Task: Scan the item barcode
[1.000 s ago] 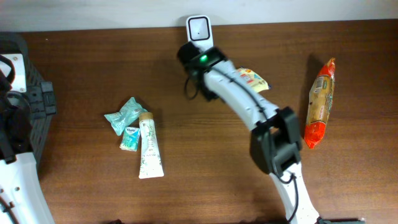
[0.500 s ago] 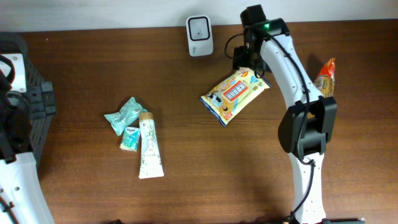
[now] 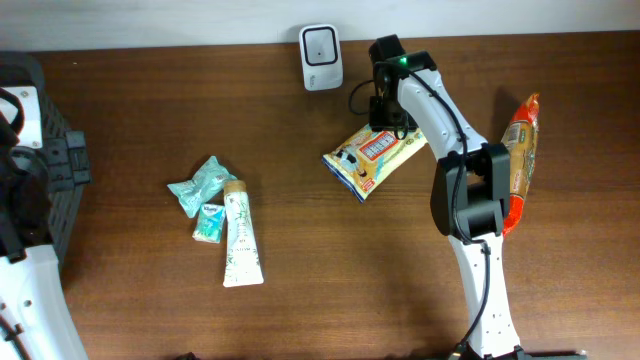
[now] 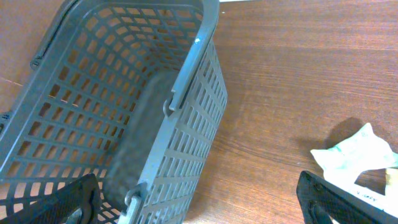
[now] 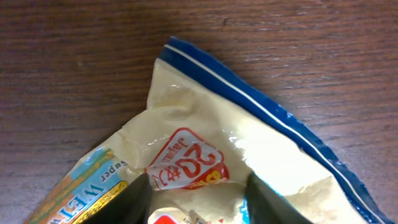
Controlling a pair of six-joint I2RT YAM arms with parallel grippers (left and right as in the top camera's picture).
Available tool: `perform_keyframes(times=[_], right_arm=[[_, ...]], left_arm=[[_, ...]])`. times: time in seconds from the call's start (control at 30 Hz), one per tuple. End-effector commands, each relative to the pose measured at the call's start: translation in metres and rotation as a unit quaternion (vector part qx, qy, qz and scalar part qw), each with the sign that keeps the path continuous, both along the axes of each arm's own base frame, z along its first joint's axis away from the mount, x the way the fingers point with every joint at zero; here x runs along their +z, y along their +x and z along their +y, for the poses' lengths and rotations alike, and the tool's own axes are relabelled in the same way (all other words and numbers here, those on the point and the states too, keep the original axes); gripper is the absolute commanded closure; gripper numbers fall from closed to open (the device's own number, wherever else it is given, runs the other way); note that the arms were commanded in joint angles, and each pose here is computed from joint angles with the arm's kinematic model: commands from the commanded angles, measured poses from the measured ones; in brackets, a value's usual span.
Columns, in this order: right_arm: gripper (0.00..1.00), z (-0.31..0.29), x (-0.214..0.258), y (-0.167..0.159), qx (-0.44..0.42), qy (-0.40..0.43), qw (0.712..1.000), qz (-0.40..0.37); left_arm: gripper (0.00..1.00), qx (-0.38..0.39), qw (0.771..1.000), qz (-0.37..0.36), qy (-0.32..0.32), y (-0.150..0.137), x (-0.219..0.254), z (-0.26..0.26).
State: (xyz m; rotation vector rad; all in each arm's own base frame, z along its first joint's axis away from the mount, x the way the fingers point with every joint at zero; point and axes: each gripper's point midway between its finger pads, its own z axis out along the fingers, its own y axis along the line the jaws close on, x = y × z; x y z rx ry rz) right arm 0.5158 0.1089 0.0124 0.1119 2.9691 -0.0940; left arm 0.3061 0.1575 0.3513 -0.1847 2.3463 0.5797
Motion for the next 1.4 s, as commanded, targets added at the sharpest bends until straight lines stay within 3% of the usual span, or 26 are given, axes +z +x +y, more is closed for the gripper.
perform_keyframes(times=[0.0, 0.17, 0.2, 0.23, 0.3, 0.4, 0.57, 0.83, 0.87, 0.97, 1.07, 1.13, 1.2, 1.27, 1.37], right_arm=[[0.96, 0.002, -0.044, -0.026, 0.002, -0.001, 0.998, 0.065], [0.96, 0.012, -0.017, -0.017, 0.017, 0.037, 0.998, 0.051], [0.82, 0.011, 0.002, -0.010, 0.009, 0.042, 0.999, 0.032], [0.59, 0.011, 0.021, -0.005, 0.008, 0.046, 0.999, 0.017], [0.01, 0.008, 0.070, -0.003, -0.022, 0.057, 0.998, -0.009], [0.01, 0.007, 0.070, -0.038, -0.109, 0.055, 0.991, 0.057], [0.01, 0.013, 0.022, -0.079, -0.127, 0.031, 0.981, 0.146], [0.02, 0.036, -0.045, -0.099, -0.102, 0.035, 0.980, 0.165], [0.07, 0.039, -0.046, -0.099, -0.088, 0.042, 0.981, 0.166], [0.13, 0.072, -0.043, -0.093, 0.083, 0.135, 0.975, 0.158], [0.14, 0.074, -0.042, -0.092, 0.190, 0.138, 0.961, 0.148], [0.14, 0.068, -0.043, -0.090, 0.264, 0.117, 0.948, 0.137], [0.13, 0.038, -0.048, -0.075, 0.326, 0.016, 0.937, 0.123], [0.13, 0.030, -0.048, -0.060, 0.340, -0.021, 0.935, 0.101], [0.13, 0.040, -0.039, -0.059, 0.312, 0.007, 0.945, 0.095]], left_arm=[[0.01, -0.005, 1.000, -0.001, 0.002, 0.000, 0.002, 0.000], [0.01, -0.005, 1.000, -0.001, 0.002, 0.000, 0.002, 0.000], [0.01, -0.005, 1.000, -0.001, 0.002, 0.000, 0.002, 0.000], [0.01, -0.005, 1.000, -0.001, 0.002, 0.000, 0.002, 0.000], [0.01, -0.005, 1.000, -0.001, 0.002, 0.000, 0.002, 0.000], [0.01, -0.005, 1.000, -0.001, 0.002, 0.000, 0.002, 0.000], [0.01, -0.005, 1.000, -0.001, 0.002, 0.000, 0.002, 0.000], [0.01, -0.005, 1.000, -0.001, 0.002, 0.000, 0.002, 0.000], [0.01, -0.005, 1.000, -0.001, 0.002, 0.000, 0.002, 0.000], [0.01, -0.005, 1.000, -0.001, 0.002, 0.000, 0.002, 0.000], [0.01, -0.005, 1.000, -0.001, 0.002, 0.000, 0.002, 0.000], [0.01, -0.005, 1.000, -0.001, 0.002, 0.000, 0.002, 0.000], [0.01, -0.005, 1.000, -0.001, 0.002, 0.000, 0.002, 0.000], [0.01, -0.005, 1.000, -0.001, 0.002, 0.000, 0.002, 0.000], [0.01, -0.005, 1.000, -0.001, 0.002, 0.000, 0.002, 0.000]])
